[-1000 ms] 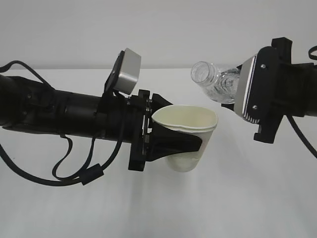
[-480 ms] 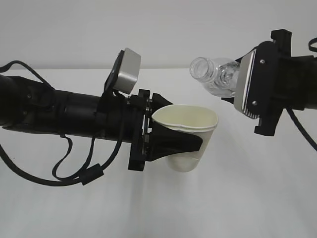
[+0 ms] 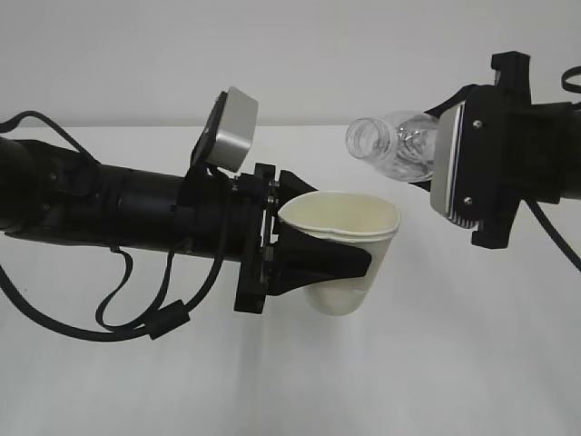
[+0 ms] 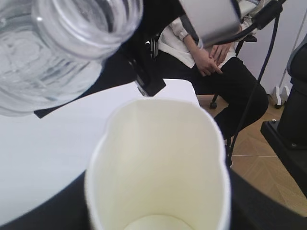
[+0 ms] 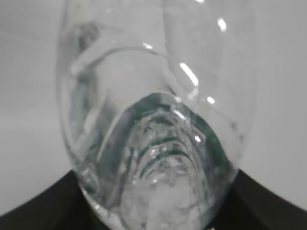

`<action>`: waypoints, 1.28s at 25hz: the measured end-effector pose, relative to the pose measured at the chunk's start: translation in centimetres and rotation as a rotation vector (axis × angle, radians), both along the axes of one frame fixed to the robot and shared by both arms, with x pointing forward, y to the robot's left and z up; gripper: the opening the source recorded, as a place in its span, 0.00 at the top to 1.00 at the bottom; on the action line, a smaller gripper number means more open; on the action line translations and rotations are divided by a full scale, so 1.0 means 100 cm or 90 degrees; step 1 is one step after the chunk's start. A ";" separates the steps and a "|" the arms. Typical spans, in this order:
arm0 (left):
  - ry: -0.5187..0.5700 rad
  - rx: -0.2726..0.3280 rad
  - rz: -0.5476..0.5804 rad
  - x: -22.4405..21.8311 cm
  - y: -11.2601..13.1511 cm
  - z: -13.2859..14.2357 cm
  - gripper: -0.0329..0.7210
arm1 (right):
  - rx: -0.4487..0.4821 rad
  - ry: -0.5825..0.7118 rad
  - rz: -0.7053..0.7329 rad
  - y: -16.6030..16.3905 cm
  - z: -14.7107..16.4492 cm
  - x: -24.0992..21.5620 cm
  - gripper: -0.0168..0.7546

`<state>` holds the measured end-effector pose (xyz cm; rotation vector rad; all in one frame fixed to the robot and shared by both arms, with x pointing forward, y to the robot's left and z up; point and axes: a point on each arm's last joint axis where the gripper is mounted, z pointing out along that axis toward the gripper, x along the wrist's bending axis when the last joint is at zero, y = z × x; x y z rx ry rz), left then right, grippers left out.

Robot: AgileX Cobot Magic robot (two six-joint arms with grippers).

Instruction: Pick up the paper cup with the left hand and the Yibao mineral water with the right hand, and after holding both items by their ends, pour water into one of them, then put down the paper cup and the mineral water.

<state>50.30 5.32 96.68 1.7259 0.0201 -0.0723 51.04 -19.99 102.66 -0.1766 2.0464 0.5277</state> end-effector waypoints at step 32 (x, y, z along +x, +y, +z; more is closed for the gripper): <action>0.001 -0.008 -0.007 -0.001 0.000 0.001 0.43 | -0.109 -0.059 0.058 0.000 0.000 0.000 0.40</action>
